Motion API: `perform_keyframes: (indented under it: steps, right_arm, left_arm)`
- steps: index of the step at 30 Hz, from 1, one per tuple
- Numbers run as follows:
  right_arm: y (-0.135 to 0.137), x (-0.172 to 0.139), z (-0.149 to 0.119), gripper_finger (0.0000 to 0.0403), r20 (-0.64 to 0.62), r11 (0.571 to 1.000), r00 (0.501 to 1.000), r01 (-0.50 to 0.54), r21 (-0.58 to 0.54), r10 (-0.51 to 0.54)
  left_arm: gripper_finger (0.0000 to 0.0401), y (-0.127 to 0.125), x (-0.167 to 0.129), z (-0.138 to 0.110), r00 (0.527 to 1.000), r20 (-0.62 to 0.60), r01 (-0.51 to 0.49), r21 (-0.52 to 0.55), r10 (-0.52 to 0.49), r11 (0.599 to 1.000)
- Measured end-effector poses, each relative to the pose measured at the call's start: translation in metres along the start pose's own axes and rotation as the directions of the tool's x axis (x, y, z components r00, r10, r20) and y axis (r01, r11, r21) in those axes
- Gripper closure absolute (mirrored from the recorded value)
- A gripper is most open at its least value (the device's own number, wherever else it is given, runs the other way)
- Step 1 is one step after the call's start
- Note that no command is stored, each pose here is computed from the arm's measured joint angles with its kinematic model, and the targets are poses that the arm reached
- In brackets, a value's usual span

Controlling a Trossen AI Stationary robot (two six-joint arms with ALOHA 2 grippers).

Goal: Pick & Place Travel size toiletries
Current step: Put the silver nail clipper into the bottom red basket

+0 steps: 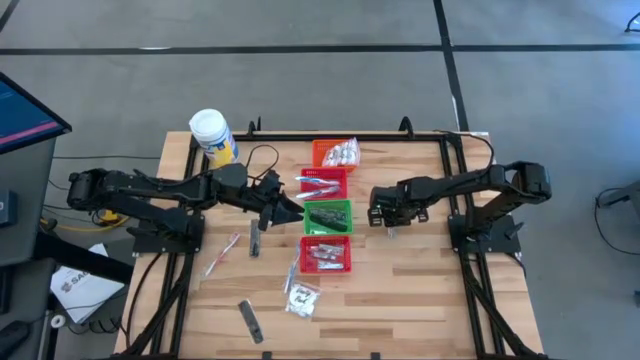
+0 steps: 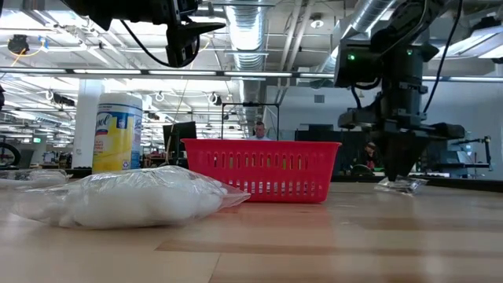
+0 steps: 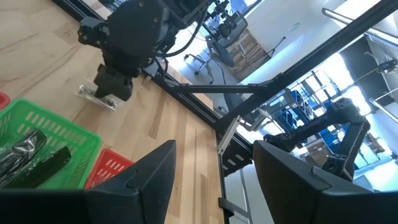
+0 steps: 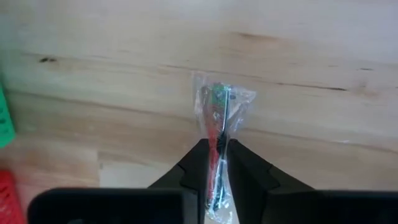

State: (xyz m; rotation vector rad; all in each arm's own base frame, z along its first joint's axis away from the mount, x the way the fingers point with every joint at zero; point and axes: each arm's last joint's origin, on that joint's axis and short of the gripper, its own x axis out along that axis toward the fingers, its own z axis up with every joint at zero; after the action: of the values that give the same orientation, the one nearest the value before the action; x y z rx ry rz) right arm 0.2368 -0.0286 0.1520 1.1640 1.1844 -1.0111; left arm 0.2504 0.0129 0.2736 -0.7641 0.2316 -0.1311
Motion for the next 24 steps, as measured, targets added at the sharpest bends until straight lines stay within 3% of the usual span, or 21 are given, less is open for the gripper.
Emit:
perform_keyframes:
  steps: [7,10,15,24]
  right_arm:
    - [0.0,0.0,-0.003,0.0397,-0.002,1.0,1.0,0.011,-0.013,-0.011]
    - [0.0,0.0,-0.003,0.0397,-0.002,1.0,1.0,0.011,-0.01,-0.011]
    - [-0.002,0.0,-0.005,0.0361,-0.008,0.999,0.999,0.036,0.01,-0.035]
    - [0.001,-0.001,-0.015,0.0248,-0.013,0.999,0.999,0.034,-0.031,-0.034]
  left_arm:
    - [0.0192,0.0,0.0,0.0,1.0,0.005,-0.004,0.004,0.004,1.0]
    - [0.0192,0.0,0.0,0.0,1.0,0.005,-0.004,0.007,0.004,1.0]
    - [0.0192,0.0,0.0,0.0,1.0,0.005,-0.004,0.008,0.004,1.0]
    - [0.0192,0.0,0.0,0.0,1.0,0.004,-0.003,0.008,0.003,1.0]
